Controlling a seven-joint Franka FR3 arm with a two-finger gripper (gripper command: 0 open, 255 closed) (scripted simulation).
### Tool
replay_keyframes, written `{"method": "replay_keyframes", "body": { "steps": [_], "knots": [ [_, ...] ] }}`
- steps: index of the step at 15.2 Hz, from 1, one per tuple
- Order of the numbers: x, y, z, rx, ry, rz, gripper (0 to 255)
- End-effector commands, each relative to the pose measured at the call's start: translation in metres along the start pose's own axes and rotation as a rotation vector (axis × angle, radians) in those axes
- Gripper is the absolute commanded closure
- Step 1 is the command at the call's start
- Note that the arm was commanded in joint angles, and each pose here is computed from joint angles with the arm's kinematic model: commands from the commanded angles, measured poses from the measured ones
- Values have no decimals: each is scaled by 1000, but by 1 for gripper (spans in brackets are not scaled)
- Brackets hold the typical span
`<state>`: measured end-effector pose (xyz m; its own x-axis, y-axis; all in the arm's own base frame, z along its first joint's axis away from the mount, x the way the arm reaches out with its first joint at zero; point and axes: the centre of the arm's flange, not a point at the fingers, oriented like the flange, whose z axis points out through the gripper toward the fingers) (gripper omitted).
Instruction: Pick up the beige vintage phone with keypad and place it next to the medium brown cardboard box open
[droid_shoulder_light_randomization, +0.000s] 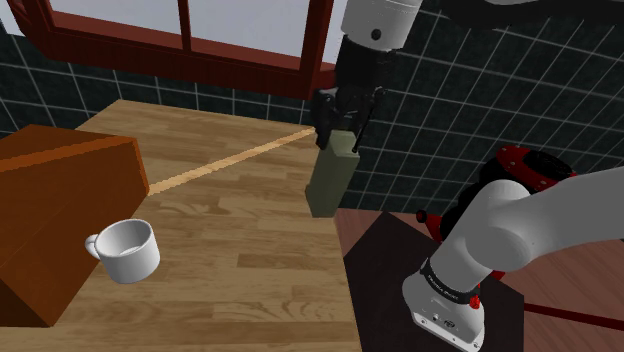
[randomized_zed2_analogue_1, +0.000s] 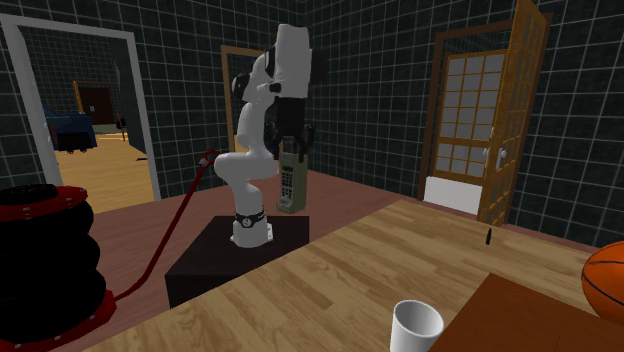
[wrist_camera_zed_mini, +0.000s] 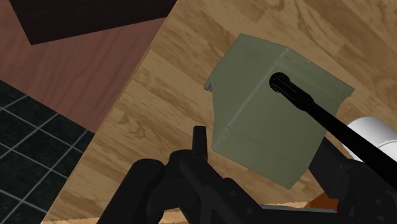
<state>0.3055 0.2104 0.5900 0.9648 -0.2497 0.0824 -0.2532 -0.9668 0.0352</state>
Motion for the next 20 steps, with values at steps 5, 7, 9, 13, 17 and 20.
{"method": "replay_keyframes", "body": {
  "steps": [5,7,9,13,17,20],
  "knots": [
    [2,1,-31,0,0,0,255],
    [3,2,-42,0,0,0,255],
    [4,2,-52,0,0,0,255],
    [5,3,-73,0,0,0,255],
    [11,-9,-85,0,0,0,255],
    [24,-46,-78,0,0,0,255]
  ]
}}
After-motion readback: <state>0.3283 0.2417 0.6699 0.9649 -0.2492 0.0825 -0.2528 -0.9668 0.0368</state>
